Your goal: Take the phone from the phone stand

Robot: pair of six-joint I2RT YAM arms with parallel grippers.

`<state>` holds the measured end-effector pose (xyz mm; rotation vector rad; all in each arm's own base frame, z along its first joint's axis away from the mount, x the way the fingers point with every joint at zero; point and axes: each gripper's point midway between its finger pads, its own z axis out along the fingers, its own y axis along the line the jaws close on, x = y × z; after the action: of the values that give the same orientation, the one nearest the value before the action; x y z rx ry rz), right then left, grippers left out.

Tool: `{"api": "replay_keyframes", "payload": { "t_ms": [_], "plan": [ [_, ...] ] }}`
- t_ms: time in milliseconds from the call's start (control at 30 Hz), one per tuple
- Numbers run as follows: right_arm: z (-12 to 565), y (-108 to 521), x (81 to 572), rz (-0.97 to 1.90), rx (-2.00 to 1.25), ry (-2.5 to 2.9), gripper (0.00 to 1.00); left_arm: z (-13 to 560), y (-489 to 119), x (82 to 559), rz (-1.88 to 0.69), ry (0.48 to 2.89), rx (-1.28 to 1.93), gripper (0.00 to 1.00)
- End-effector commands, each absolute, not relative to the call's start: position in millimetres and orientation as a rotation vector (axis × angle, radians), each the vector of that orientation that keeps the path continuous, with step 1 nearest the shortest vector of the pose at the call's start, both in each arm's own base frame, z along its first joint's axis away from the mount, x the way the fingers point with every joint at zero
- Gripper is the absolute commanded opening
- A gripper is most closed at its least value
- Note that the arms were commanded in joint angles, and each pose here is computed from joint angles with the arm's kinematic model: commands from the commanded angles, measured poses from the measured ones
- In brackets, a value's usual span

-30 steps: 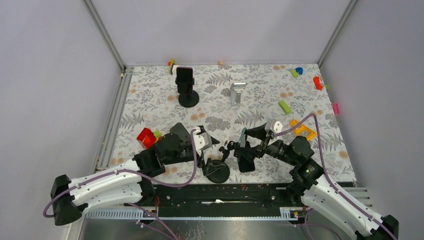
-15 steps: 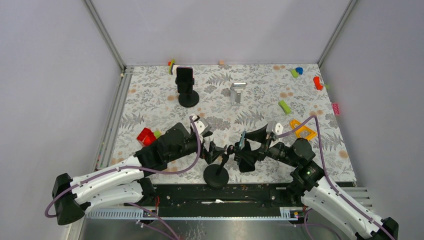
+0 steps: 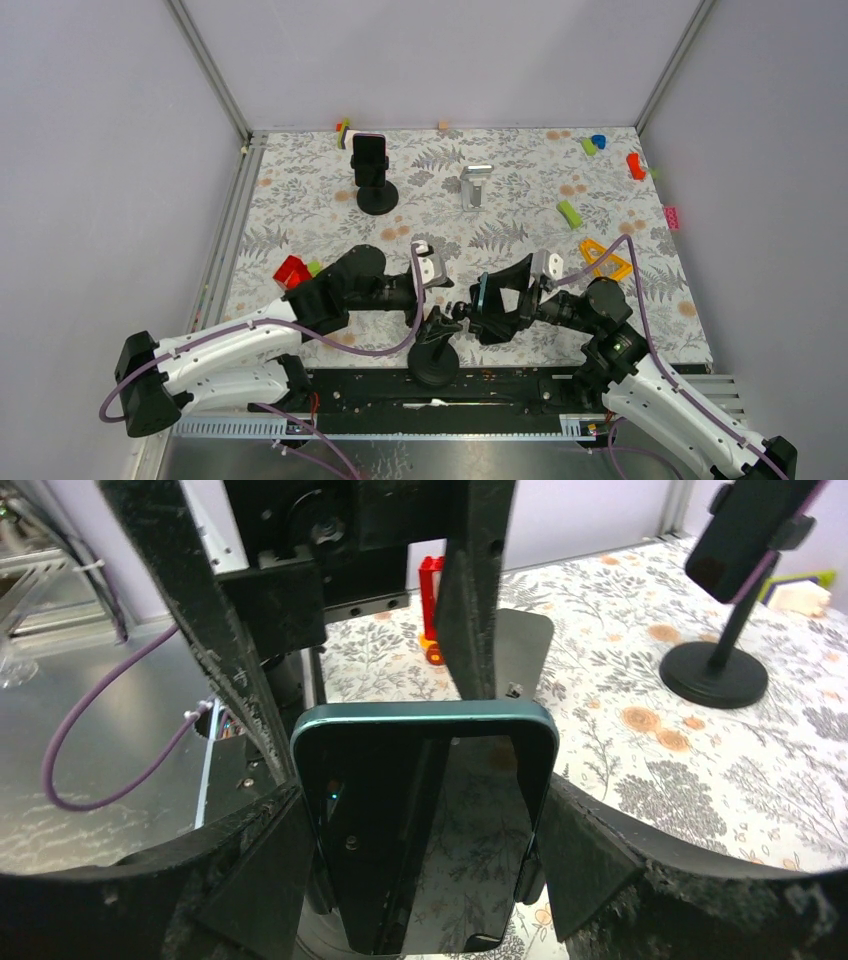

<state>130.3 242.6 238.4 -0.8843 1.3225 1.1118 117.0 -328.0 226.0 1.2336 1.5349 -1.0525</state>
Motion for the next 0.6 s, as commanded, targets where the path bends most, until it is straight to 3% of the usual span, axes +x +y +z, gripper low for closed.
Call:
{"api": "replay_keyframes", "payload": {
  "t_ms": [0,567],
  "plan": [
    [254,248,103,1.195,-1.039,1.184,0.00,256,-340,109,-1.089,1.376,1.348,0.93],
    [282,253,99,1.221,-1.068,1.105,0.00,235,-347,85,-1.219,1.403,1.499,0.67]
  ]
}}
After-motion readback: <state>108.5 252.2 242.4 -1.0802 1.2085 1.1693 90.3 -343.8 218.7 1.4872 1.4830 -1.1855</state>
